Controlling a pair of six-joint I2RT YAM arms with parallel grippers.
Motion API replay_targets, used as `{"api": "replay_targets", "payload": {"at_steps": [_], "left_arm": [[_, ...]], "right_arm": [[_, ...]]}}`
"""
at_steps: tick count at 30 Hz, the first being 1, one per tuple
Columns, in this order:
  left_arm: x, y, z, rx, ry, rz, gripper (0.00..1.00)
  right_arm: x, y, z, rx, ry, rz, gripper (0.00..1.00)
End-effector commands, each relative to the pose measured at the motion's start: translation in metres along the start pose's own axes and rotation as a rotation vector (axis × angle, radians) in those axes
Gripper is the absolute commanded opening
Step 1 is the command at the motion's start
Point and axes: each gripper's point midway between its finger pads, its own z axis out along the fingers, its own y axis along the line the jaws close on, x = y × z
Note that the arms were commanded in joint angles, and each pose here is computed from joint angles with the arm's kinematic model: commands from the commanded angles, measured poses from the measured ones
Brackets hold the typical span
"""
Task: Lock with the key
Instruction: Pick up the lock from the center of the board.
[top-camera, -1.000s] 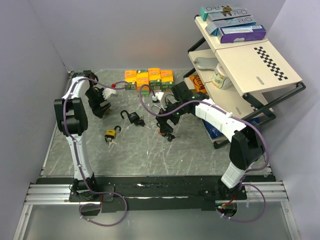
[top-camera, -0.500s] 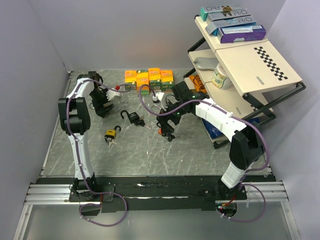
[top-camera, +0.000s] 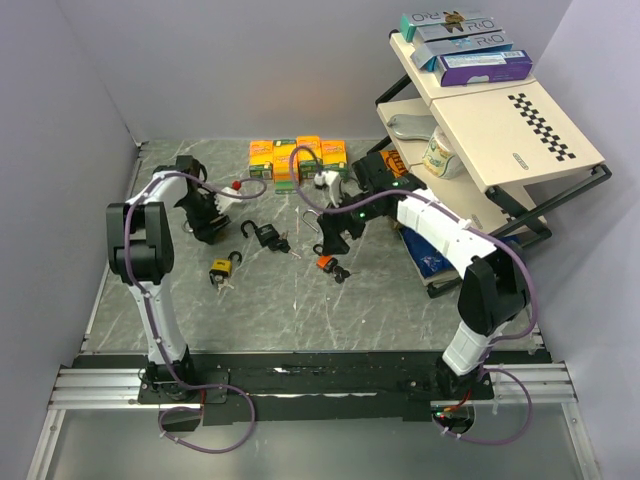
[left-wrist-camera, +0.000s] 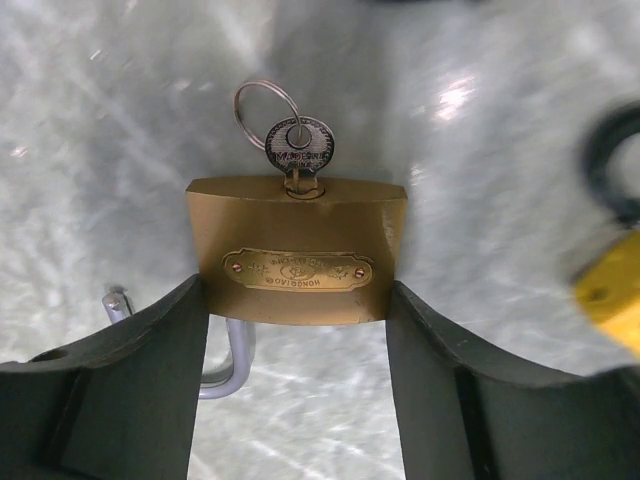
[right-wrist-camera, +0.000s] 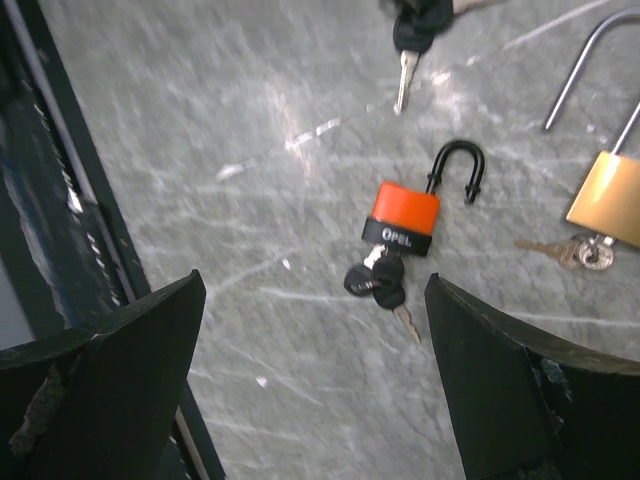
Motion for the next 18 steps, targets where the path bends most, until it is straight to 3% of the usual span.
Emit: {"api": "replay_targets", "payload": {"at_steps": [1,4,18], "left_arm": [[-0.057,-0.002,-0.050,-0.082,-0.200,0.008,0.07],[-0.077,-0.010,-0.072,-0.124,-0.253,0.043,0.01],[-0.185,-0.109,-0.171,-0.188,-0.493,0.283,0.01]], "right_arm": [[-0.043,-0.001,-0.015,-0.070,-0.146,0.115,1.00],[-0.057,-0.004,-0.016,-0.103,-0.204,0.185,1.00],[-0.121,0.002,-0.005,-0.295,-0.356,0.435,0.99]]}}
